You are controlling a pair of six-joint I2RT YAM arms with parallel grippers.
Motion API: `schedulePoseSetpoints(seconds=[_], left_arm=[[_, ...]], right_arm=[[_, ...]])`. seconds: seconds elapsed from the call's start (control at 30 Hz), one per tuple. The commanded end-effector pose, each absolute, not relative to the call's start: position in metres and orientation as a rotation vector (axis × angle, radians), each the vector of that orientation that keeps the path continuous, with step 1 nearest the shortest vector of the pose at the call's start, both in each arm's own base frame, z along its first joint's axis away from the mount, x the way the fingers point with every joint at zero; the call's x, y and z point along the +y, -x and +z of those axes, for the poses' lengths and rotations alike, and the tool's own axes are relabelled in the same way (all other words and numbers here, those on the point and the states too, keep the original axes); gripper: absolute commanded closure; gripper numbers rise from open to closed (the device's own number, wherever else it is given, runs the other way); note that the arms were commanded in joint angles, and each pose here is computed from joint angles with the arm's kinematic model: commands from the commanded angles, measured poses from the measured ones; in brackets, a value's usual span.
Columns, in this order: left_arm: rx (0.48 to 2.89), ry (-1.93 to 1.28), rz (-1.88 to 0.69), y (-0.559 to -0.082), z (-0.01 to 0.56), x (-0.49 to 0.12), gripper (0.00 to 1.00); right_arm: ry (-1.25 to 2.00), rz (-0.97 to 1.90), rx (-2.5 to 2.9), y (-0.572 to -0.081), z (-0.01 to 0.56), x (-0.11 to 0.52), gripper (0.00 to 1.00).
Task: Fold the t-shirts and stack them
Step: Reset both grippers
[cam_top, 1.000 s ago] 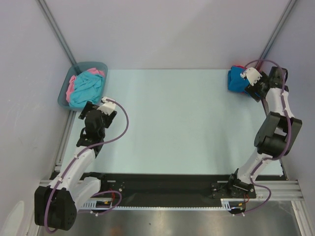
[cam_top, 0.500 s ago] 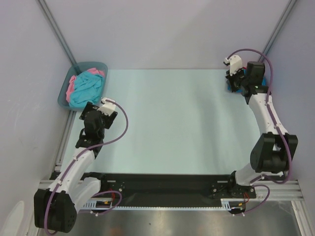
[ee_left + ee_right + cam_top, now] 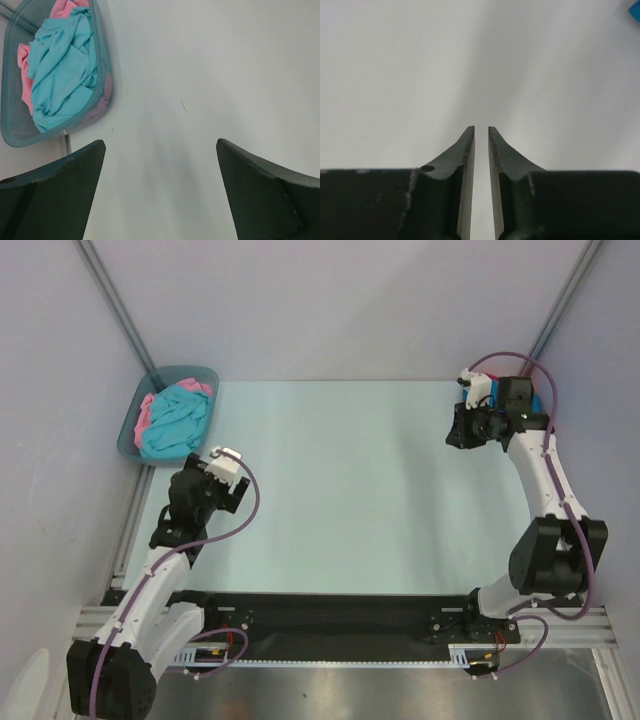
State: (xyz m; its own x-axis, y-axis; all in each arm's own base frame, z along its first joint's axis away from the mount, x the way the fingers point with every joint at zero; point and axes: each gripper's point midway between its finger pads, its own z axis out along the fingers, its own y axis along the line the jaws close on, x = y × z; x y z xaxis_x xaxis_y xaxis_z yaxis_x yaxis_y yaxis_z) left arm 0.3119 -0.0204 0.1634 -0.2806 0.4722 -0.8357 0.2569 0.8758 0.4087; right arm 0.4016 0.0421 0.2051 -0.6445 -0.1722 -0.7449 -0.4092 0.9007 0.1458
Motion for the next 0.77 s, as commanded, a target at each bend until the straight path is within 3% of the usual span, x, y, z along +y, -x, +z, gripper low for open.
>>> schedulePoseSetpoints(seconds=[0.0,0.23,0.47,0.6,0.73], left_arm=[[1.854,-0.500,0.174,-0.308,0.168,-0.025,0.00],[1.834,-0.491,0.170,-0.306,0.177,-0.025,0.00],[1.817,-0.490,0.178,-0.304,0.178,-0.024,0.00],[1.818,-0.496,0.180,-0.304,0.176,-0.024,0.00],[1.814,-0.494,0.182,-0.305,0.176,-0.024,0.00]], right_arm=[[0.343,0.301,2.278,-0.357,0.230,0.034,0.78],[0.194,0.063,2.175,-0.339,0.252,0.009,0.73],[0.281,0.113,2.205,-0.332,0.232,0.019,0.71],[0.313,0.101,2.171,-0.329,0.239,0.020,0.77],[0.324,0.103,2.086,-0.327,0.260,0.025,0.71]])
